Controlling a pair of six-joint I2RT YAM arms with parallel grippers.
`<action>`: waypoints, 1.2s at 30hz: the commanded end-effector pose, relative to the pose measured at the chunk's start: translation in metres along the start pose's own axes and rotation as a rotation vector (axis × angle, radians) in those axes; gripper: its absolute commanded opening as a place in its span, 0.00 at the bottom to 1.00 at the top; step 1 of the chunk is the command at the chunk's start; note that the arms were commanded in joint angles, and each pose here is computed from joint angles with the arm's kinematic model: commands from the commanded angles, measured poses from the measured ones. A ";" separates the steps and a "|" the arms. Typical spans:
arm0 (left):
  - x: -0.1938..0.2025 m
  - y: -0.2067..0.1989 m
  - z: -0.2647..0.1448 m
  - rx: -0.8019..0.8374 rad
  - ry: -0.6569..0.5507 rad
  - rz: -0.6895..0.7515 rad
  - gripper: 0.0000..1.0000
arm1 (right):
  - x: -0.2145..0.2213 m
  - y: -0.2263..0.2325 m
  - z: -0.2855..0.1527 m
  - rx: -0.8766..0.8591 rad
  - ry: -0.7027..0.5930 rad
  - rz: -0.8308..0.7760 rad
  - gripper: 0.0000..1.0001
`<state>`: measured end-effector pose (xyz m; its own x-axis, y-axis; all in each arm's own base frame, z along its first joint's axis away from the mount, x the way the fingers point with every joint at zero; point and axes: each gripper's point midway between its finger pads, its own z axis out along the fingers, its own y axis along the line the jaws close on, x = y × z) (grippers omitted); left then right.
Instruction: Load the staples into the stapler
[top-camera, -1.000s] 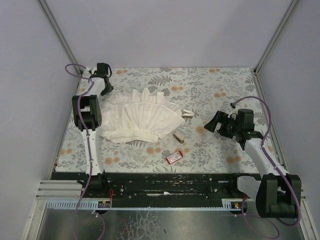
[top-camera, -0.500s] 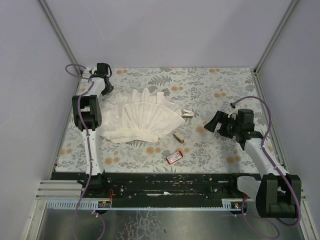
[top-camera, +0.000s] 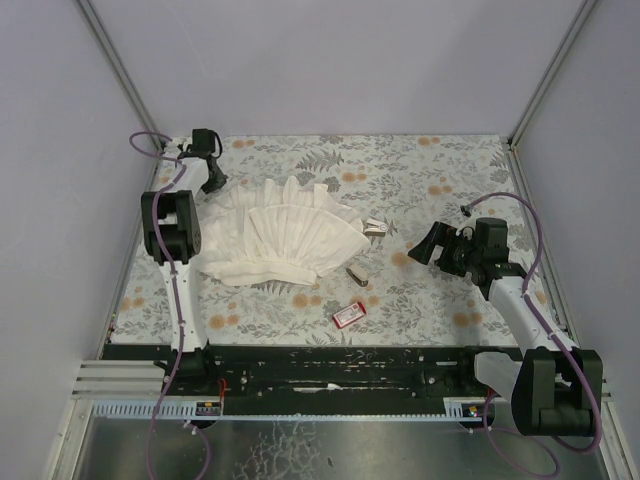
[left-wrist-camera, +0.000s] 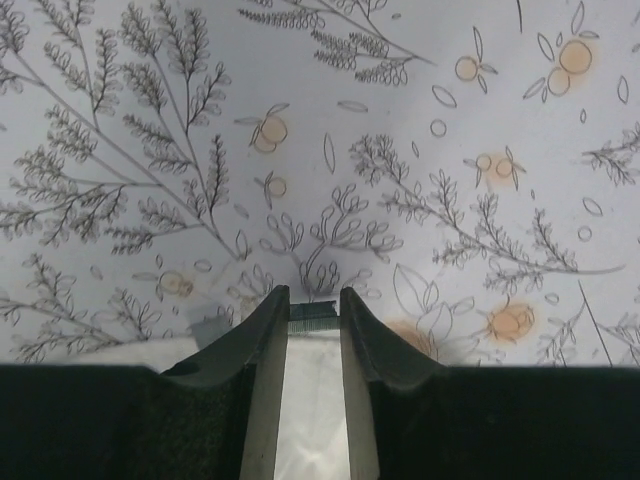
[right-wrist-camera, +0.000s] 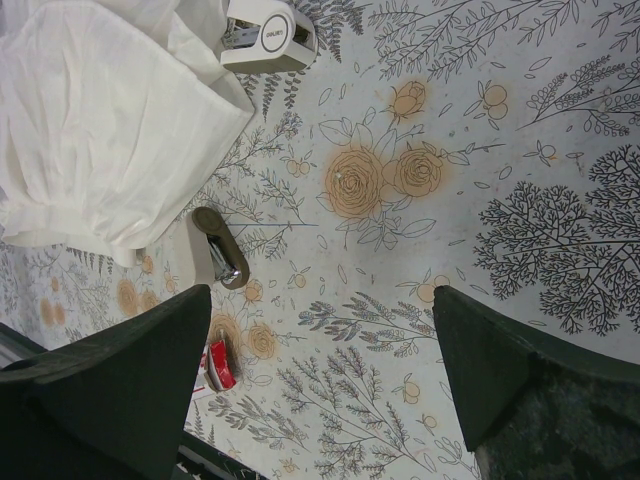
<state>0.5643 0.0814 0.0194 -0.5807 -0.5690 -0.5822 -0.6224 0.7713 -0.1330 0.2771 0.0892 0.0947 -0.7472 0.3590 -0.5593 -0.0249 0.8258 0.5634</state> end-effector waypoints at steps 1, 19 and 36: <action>-0.032 -0.012 -0.042 0.085 -0.082 -0.022 0.20 | -0.021 0.018 -0.004 -0.057 -0.051 -0.053 0.98; 0.172 -0.019 -0.221 0.372 0.070 0.210 0.20 | -0.016 0.026 -0.002 -0.117 -0.040 -0.046 0.98; 0.384 -0.029 -0.301 0.486 0.275 0.509 0.20 | -0.012 0.020 0.003 -0.104 -0.025 -0.037 0.97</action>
<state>0.2046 -0.2366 0.0506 -0.8882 -0.1237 -0.4426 0.0244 0.9490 -0.3142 0.2814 0.0980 0.0998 -0.7470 0.3490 -0.5658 -0.0765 0.8003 0.5947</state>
